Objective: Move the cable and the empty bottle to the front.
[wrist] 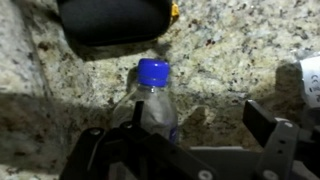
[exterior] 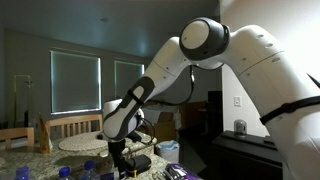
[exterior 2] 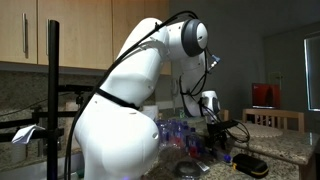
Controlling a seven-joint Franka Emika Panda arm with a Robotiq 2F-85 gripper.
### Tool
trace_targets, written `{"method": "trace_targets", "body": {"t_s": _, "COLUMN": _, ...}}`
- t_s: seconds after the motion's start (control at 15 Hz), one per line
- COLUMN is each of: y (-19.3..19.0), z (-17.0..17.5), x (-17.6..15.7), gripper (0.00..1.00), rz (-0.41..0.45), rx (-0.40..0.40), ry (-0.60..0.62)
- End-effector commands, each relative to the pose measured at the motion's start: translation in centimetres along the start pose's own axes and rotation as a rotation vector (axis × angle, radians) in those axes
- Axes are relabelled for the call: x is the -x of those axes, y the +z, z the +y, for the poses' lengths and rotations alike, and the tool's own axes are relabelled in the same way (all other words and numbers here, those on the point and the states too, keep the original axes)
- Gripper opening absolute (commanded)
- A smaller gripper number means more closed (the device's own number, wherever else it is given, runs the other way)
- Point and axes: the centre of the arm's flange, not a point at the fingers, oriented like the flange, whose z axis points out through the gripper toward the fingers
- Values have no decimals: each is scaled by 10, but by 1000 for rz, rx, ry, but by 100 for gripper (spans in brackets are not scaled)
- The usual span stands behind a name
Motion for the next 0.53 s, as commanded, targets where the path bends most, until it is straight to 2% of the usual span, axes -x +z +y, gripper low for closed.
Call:
{"method": "trace_targets", "body": {"t_s": 0.0, "y": 3, "z": 20, "x": 0, "gripper": 100, "rz": -25, "rx": 63, "ry": -110}}
{"method": "trace_targets", "body": {"t_s": 0.2, "y": 8, "z": 28, "x": 2, "gripper": 100, "rz": -37, "rx": 68, "ry": -134}}
{"method": "trace_targets", "body": {"t_s": 0.47, "y": 28, "z": 33, "x": 13, "gripper": 100, "rz": -43, "rx": 22, "ry": -126}}
